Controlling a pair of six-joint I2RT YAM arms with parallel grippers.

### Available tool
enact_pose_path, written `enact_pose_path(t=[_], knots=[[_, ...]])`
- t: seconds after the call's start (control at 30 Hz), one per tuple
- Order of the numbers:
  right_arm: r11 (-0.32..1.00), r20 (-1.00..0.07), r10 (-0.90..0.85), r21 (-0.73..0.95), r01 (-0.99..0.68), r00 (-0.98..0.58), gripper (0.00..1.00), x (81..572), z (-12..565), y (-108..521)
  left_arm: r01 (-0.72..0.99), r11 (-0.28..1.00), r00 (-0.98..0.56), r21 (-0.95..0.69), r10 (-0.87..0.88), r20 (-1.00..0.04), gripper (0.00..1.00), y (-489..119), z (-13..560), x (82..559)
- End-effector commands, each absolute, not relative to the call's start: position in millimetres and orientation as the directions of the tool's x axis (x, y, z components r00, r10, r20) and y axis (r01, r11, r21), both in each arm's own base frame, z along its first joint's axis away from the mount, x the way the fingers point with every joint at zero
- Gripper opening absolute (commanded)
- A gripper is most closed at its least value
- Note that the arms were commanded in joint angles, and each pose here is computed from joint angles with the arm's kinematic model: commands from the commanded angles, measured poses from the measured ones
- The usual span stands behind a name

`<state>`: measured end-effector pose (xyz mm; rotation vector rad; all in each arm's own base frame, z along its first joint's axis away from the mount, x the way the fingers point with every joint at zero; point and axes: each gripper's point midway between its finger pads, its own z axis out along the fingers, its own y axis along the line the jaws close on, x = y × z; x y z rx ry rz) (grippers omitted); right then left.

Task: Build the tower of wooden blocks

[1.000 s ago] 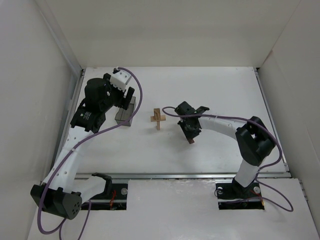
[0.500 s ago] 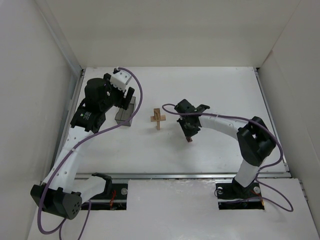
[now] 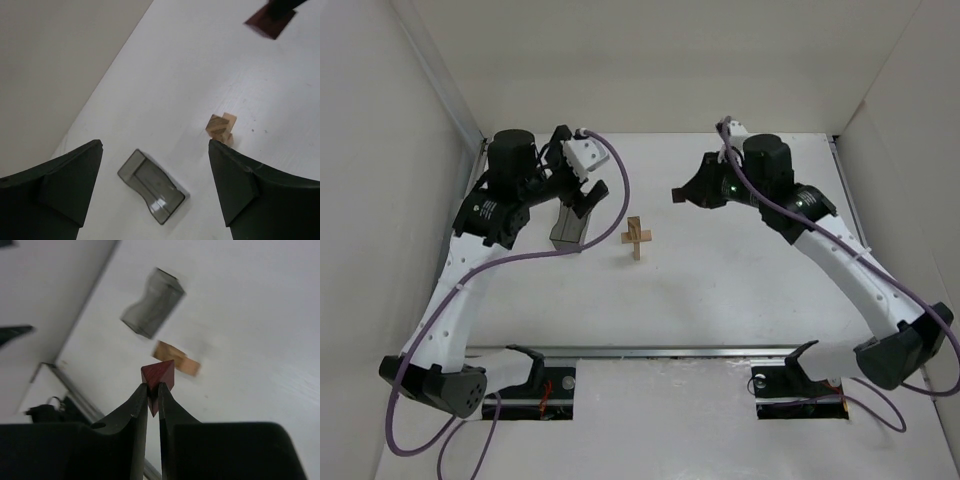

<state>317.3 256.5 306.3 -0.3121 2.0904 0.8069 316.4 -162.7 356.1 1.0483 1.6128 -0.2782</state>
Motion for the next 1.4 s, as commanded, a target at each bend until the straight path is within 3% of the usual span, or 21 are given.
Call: enact_pose_path(t=[0.0,0.2,0.3,0.4,0.57,0.77,1.1,1.37], knots=[[0.507,-0.824,0.224,0.555,-0.660,-0.521,0.00,303.3,383.2,297.1,0.850,0.323,0.250,0.416,0.449,-0.858,0.86,-198.7,380.9,279.7],[0.355,-0.795,0.313,0.606,-0.712,-0.520,0.00,298.7,408.0,314.0,0.816,0.148,0.456,0.558,0.429,-0.780,1.00,-223.3,385.6,257.1],[0.290,-0.770,0.329,0.634,-0.717,-0.547,0.00,301.0,409.4,324.2,0.812,0.133,0.473,0.569,0.423,-0.773,1.00,-228.3,381.9,257.2],[0.228,-0.761,0.330,0.638,-0.735,-0.558,0.00,295.0,416.3,332.8,0.809,0.119,0.488,0.576,0.410,-0.771,0.95,-236.8,380.6,259.3],[0.179,-0.744,0.333,0.653,-0.736,-0.579,0.00,291.2,420.1,340.3,0.800,0.125,0.494,0.587,0.419,-0.762,0.67,-243.3,376.8,267.9],[0.160,-0.743,0.312,0.655,-0.739,-0.592,0.00,285.1,414.4,348.2,0.791,0.130,0.486,0.598,0.460,-0.743,0.59,-243.8,366.3,278.9],[0.188,-0.727,0.268,0.683,-0.706,-0.632,0.00,289.1,390.9,356.0,0.762,0.167,0.490,0.626,0.485,-0.725,0.59,-241.3,370.3,291.9],[0.214,-0.715,0.247,0.699,-0.683,-0.654,0.00,296.4,373.3,360.3,0.762,0.147,0.494,0.630,0.497,-0.713,0.43,-239.8,365.7,290.4]])
